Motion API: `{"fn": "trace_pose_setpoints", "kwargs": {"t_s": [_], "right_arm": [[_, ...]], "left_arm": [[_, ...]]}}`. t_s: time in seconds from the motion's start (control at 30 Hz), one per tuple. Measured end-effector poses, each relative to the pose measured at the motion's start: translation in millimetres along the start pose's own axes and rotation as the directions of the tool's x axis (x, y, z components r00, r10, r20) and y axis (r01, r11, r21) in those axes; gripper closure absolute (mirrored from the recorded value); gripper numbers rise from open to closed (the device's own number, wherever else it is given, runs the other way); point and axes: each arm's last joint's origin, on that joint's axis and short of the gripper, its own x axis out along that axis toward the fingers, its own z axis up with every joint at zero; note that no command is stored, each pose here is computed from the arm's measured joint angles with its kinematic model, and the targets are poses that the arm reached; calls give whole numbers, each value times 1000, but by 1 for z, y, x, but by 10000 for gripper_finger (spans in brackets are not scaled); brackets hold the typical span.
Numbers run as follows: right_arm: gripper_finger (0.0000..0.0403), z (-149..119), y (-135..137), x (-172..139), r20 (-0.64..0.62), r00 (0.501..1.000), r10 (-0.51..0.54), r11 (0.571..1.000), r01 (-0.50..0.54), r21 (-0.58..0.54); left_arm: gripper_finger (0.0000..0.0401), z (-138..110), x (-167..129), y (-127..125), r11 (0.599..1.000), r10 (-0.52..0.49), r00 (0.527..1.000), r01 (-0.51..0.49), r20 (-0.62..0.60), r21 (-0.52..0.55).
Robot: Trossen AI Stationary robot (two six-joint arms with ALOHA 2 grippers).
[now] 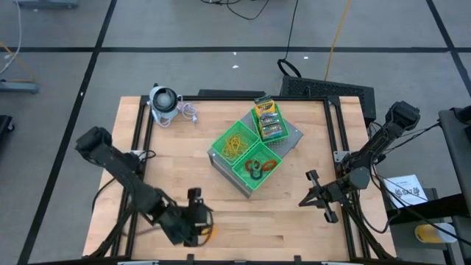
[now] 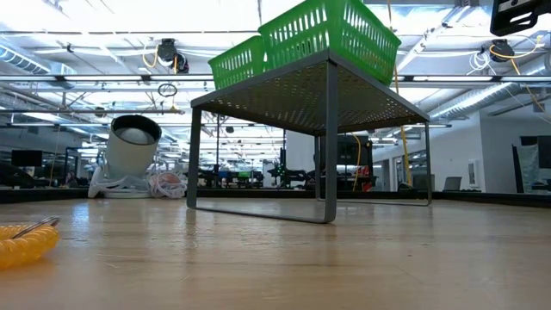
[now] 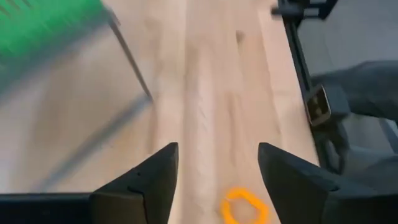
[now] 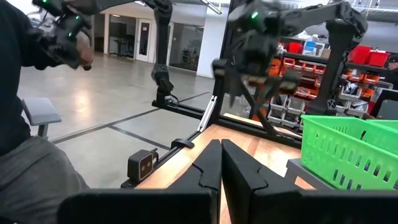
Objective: Pick & Place Office Desk Supplies
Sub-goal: Put the yellow spring keychain into the bottom green bin on the shelf
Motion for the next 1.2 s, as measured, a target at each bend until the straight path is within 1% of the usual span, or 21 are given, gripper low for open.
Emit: {"fn": "trace_pose_setpoints", "kwargs": {"t_s": [0.1, 0.27, 0.47, 0.7, 0.83, 1.0, 1.1, 1.2], "right_arm": [[403, 0, 0, 0, 0, 1000, -1, 1000, 1, -1], [403, 0, 0, 0, -1, 1000, -1, 1000, 1, -2], [403, 0, 0, 0, -4, 1000, -1, 1000, 1, -2], [403, 0, 0, 0, -4, 1000, -1, 1000, 1, -2], [403, 0, 0, 0, -4, 1000, -1, 1000, 1, -2], [403, 0, 0, 0, -4, 1000, -1, 1000, 1, -2], [403, 0, 0, 0, -4, 1000, -1, 1000, 1, -2], [403, 0, 0, 0, -4, 1000, -1, 1000, 1, -2]], "left_arm": [[185, -14, 20, -10, 999, -13, 996, 9, -88, -48], [200, -34, 52, -19, 994, -6, 980, -16, -198, -110], [208, -56, 80, -25, 993, 7, 950, -42, -311, -108], [198, -71, 101, -22, 991, 56, 928, -97, -367, -95], [197, -76, 113, -18, 988, 53, 909, -109, -413, -113], [198, -81, 123, -16, 986, 54, 898, -116, -437, -118], [206, -82, 124, -15, 988, 54, 892, -114, -448, -108], [229, -83, 125, -15, 992, 49, 890, -97, -454, -83]]}}
